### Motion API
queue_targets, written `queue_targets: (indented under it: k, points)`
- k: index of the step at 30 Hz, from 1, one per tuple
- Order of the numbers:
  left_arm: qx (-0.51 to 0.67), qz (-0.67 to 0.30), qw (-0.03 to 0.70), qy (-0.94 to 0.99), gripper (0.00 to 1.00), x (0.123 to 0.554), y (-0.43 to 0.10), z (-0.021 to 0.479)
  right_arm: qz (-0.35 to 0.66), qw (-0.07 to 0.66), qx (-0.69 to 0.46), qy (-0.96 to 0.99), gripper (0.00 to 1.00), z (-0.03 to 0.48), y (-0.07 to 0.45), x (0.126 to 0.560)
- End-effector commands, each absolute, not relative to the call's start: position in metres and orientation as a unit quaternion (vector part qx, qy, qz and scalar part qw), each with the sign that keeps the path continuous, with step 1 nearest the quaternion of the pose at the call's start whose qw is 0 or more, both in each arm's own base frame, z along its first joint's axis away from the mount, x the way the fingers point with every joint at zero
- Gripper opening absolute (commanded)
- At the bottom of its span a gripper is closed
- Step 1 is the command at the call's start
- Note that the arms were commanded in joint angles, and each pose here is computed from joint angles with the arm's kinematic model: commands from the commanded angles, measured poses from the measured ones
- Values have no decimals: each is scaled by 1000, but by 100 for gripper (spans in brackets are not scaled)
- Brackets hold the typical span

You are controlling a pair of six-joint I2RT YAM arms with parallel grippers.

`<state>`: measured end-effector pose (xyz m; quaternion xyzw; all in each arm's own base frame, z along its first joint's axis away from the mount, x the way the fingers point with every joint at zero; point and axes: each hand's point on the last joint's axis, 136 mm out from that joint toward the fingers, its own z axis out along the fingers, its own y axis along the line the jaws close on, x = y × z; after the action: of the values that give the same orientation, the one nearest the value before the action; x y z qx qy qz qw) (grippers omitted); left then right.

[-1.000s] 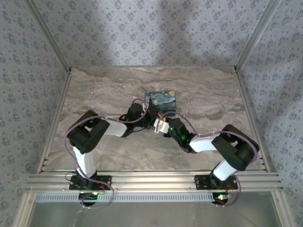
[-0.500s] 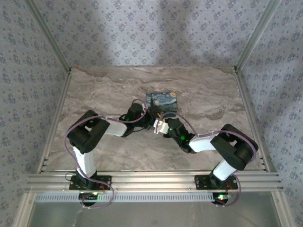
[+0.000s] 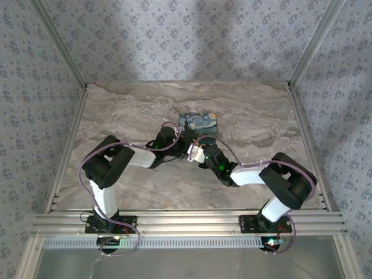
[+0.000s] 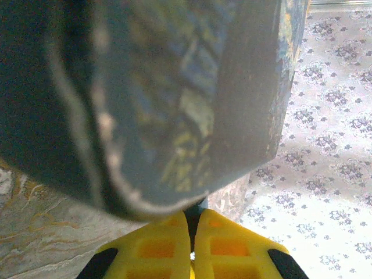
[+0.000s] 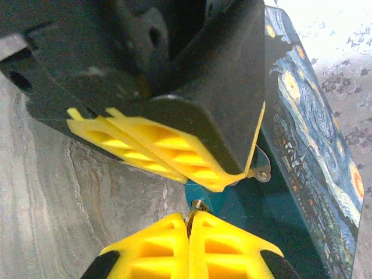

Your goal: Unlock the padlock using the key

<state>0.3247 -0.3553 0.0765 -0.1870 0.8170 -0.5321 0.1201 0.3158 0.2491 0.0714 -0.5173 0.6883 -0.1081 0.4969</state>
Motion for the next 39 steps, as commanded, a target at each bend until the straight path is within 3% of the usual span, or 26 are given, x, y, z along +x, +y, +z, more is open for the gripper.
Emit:
queue_targets:
  k: [1, 17, 29, 39]
  points:
    - [-160, -553, 99, 812, 7, 313, -369, 86, -82, 541, -452, 704, 0, 106, 259, 331]
    - [-161, -550, 94, 814, 6, 312, -371, 81, 87, 535, -322, 776, 0, 91, 259, 328]
    - [-159, -552, 98, 813, 7, 312, -370, 84, 83, 529, -323, 780, 0, 86, 257, 328]
    - [-144, -529, 130, 826, 27, 313, -354, 97, 81, 525, -319, 785, 0, 82, 253, 325]
